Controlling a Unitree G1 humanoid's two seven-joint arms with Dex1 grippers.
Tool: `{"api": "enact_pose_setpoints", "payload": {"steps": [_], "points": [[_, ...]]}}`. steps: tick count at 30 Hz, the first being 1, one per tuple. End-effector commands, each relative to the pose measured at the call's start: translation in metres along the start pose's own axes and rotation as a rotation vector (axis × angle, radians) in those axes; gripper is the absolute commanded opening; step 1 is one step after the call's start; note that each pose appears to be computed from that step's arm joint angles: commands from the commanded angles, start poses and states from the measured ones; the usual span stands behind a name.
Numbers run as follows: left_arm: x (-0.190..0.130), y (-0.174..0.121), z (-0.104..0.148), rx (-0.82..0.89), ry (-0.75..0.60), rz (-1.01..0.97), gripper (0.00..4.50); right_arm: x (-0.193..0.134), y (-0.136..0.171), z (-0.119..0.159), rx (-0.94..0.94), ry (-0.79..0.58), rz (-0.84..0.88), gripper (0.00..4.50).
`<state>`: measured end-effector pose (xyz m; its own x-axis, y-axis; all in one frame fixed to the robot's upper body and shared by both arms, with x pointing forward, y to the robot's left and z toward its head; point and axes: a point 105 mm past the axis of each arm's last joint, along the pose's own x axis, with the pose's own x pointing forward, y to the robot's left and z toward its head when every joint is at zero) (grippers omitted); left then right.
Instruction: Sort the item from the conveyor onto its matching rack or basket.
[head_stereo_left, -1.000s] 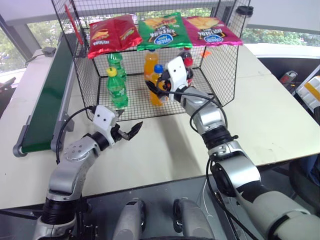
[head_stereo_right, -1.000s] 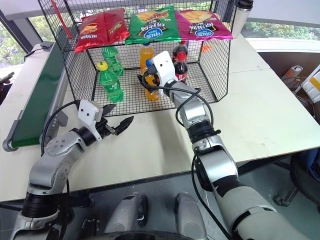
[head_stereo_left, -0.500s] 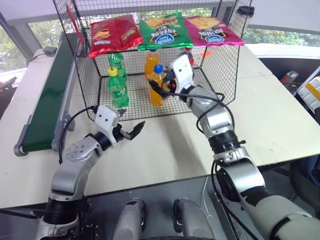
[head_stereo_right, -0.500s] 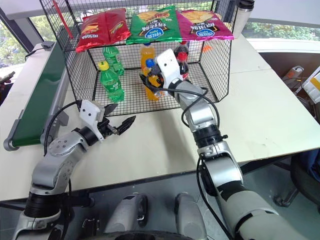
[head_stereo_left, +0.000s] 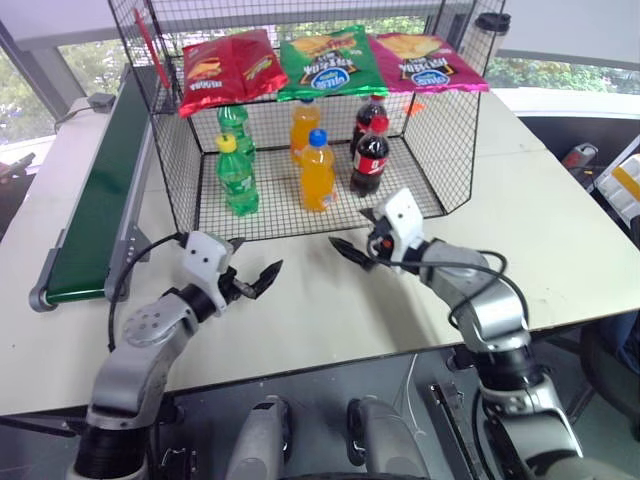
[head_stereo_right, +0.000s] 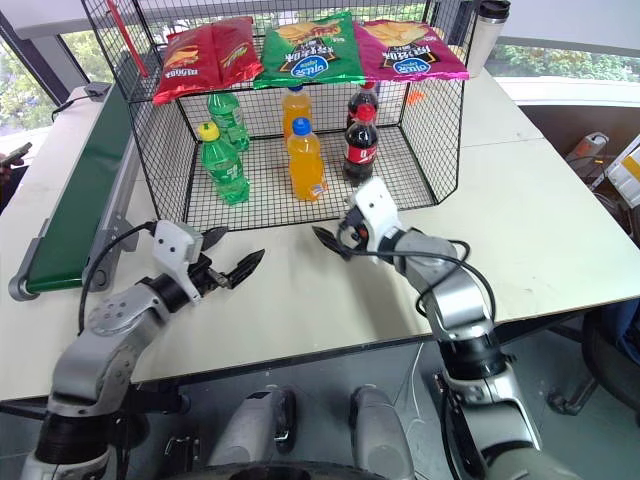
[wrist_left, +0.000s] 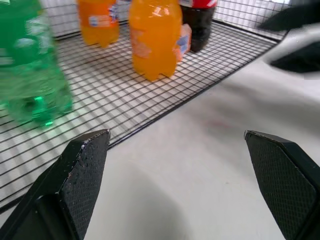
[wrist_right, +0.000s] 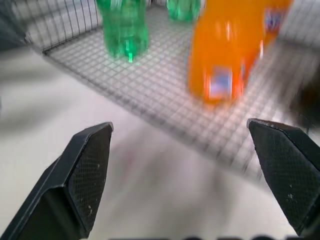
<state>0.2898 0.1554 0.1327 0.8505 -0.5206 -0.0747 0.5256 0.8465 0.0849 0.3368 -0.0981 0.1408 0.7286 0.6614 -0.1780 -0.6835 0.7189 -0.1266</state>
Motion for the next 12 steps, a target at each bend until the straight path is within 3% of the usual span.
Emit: {"api": "enact_pose_setpoints", "payload": {"steps": [1,12], "points": [[-0.013,0.002,0.01,0.003,-0.017,0.016,4.5,-0.015,0.0,0.015,-0.005,-0.059,-0.014,4.44],[-0.019,0.005,0.013,-0.029,-0.02,0.061,4.5,-0.027,-0.004,-0.004,0.086,-0.043,-0.104,4.44]]}}
